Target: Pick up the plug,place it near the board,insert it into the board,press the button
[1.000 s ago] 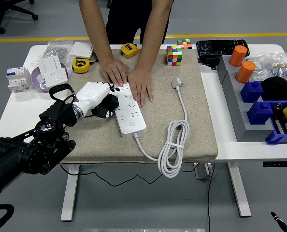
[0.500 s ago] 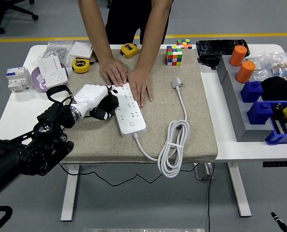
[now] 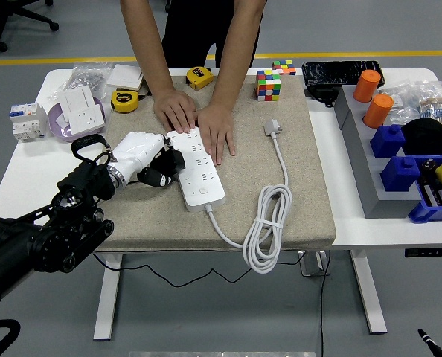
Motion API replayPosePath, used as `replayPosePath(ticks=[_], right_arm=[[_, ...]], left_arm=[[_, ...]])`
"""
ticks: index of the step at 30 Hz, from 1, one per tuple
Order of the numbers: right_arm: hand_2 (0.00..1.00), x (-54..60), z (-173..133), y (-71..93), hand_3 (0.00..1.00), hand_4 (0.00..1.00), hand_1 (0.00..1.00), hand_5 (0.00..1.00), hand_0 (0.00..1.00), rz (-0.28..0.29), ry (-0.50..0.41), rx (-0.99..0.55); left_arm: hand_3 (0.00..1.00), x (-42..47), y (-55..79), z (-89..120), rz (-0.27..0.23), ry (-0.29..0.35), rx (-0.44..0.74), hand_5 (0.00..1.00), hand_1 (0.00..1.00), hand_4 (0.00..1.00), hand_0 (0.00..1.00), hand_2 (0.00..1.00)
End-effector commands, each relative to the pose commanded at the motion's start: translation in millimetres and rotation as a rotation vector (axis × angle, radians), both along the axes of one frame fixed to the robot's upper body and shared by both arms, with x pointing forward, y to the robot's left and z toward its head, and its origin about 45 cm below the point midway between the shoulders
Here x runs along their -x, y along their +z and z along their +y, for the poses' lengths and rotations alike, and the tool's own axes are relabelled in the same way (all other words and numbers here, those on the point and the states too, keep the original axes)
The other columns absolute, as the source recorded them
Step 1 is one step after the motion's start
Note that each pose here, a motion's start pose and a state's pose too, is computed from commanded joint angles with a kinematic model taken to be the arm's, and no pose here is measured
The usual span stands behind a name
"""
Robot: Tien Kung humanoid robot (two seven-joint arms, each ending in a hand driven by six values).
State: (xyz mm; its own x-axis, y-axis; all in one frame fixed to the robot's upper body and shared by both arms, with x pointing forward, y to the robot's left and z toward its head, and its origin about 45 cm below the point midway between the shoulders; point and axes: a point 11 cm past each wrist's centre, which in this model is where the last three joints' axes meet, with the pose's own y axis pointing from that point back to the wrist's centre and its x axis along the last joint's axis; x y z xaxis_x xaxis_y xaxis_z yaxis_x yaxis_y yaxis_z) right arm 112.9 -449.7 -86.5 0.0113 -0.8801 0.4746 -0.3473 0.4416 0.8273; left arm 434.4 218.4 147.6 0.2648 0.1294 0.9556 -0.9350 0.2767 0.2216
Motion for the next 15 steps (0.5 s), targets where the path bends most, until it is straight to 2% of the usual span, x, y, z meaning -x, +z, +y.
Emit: replayPosePath(ticks=[10,15], right_arm=[[0.832,0.6,0.0,-0.1,0.852,0.998,0.882,0.998,0.899,0.0,0.001,0.0],[0.832,0.7,-0.7,0.1,0.852,0.998,0.882,0.998,0.9,0.001,-0.001,0.001]], left_arm=[[0.393,2.4,-1.7,-1.6,0.028,-0.008,0.019,0.146,0.293,0.602,0.348,0.315],[0.392,0.3,1.7,-0.1,0.032,-0.01,0.012,0.145,0.296,0.602,0.348,0.314]])
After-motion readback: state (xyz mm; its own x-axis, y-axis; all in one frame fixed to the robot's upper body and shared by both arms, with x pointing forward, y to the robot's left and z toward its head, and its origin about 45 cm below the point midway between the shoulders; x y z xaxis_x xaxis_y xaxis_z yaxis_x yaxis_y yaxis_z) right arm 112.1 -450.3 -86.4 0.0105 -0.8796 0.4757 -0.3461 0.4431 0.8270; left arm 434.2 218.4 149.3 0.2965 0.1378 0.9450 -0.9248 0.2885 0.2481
